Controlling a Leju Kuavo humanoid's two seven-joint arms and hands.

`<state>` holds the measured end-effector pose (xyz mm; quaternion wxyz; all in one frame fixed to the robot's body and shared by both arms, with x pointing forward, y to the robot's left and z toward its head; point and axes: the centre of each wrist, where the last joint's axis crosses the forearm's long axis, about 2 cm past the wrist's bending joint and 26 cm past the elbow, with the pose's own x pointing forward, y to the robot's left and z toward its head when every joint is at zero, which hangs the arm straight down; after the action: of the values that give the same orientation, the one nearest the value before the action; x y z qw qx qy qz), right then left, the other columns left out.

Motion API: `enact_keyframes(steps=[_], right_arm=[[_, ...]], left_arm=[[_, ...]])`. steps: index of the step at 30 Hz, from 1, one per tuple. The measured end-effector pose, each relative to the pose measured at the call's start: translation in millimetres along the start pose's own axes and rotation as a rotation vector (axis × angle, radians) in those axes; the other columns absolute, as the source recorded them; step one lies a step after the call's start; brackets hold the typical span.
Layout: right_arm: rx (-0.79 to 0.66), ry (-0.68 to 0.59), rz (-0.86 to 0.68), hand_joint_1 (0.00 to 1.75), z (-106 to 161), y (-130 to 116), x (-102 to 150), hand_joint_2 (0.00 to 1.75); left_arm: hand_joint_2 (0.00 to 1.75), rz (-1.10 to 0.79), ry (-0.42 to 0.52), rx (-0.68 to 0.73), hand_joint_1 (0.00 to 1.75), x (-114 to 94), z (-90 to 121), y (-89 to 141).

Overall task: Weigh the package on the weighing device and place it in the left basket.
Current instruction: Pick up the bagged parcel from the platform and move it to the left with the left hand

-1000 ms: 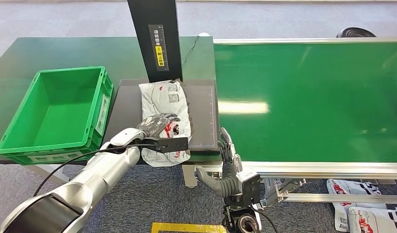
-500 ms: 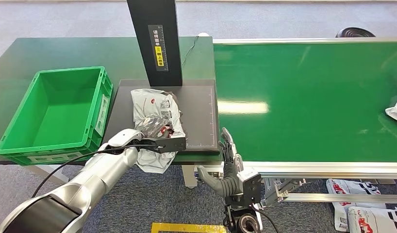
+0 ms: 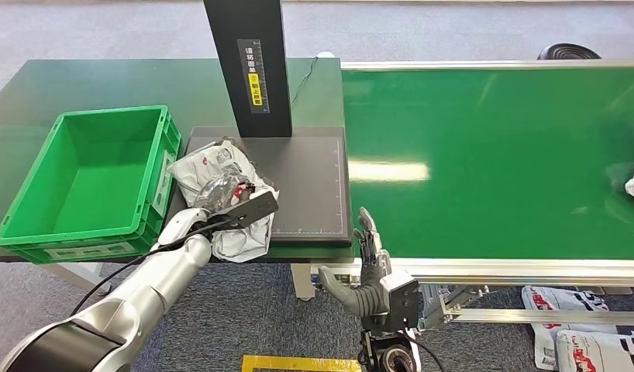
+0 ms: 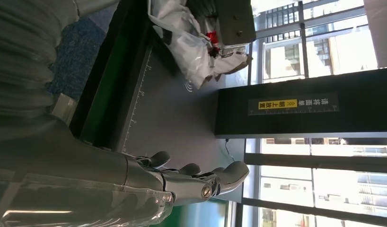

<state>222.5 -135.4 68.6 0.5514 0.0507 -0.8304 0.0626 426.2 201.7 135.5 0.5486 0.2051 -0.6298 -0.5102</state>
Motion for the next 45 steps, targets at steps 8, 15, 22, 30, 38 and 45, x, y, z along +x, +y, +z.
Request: enact_keyframes(steps=[8,15,22,30,38,45], right_arm=[[-0.016,0.002,0.000,0.00,0,0,0,1.75],[-0.026,0.003,-0.006,0.00,0,1,0,1.75],[-0.028,0.007,-0.010,0.00,0,1,0,1.75],[-0.026,0.006,-0.010,0.00,0,2,0,1.75],[-0.026,0.006,-0.010,0.00,-1,2,0,1.75],[-0.027,0.005,-0.009,0.00,1,2,-1,1.75]], left_arm=[[1.75,0.053,0.024,0.141,1.75,-5,-6,31],[1.75,0.061,0.034,0.222,1.75,-10,-11,65],[1.75,0.055,0.046,0.240,1.75,-13,-12,82],[1.75,0.052,0.050,0.243,1.75,-15,-11,84],[1.75,0.052,0.051,0.244,1.75,-16,-11,84],[1.75,0.210,0.048,0.367,1.75,-25,-11,128]])
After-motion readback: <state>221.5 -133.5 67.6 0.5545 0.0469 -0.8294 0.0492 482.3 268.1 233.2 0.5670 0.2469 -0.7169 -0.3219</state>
